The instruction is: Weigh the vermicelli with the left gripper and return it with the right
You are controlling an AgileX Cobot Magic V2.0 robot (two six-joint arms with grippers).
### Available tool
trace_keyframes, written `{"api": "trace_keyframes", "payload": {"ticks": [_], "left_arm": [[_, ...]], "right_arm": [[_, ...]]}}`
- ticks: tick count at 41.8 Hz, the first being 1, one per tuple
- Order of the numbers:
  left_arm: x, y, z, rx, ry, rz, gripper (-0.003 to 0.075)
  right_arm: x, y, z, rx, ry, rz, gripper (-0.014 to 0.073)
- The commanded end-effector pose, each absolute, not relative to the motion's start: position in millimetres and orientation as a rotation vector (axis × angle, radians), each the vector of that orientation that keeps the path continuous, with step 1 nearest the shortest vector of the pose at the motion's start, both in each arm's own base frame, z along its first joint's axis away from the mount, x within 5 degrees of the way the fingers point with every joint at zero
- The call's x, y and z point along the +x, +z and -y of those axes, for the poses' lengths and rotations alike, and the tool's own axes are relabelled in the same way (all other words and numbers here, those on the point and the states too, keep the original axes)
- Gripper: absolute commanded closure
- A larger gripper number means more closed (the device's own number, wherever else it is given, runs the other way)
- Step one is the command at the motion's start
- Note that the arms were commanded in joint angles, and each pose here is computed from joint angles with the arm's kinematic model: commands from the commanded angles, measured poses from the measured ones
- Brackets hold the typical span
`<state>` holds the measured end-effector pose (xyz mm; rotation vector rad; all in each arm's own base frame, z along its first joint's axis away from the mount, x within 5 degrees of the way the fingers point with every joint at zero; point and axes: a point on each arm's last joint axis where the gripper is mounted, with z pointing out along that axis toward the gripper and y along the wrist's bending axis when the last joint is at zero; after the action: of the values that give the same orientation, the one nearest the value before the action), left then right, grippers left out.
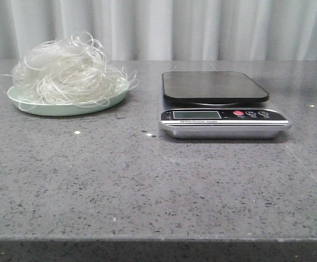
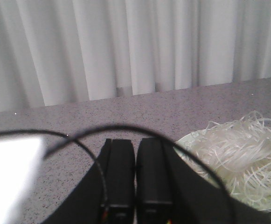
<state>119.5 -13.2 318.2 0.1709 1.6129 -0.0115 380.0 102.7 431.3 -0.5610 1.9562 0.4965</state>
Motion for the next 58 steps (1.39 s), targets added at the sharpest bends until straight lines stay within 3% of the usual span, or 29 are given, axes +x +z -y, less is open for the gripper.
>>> {"api": "trace_keyframes", "payload": {"ticks": [1, 12, 26, 46, 58], "left_arm": [[119, 334, 12, 0.136, -0.015, -1.517, 0.0583], [119, 334, 12, 0.136, -0.015, -1.517, 0.0583], [119, 334, 12, 0.136, -0.015, -1.517, 0.0583], [119, 334, 12, 0.136, -0.015, -1.517, 0.0583], [119, 334, 12, 0.136, -0.015, -1.517, 0.0583]], "right_arm": [[358, 468, -77, -0.436, 0.466, -1.85, 0.0441], [324, 450, -42, -0.231, 0.344, -1.804, 0.0442], [249, 399, -21, -0.038, 0.197, -1.721, 0.0442], [131, 322, -4, 0.015, 0.057, -1.599, 0.0442], [95, 287, -2, 0.017, 0.055, -1.555, 0.0442]]}}
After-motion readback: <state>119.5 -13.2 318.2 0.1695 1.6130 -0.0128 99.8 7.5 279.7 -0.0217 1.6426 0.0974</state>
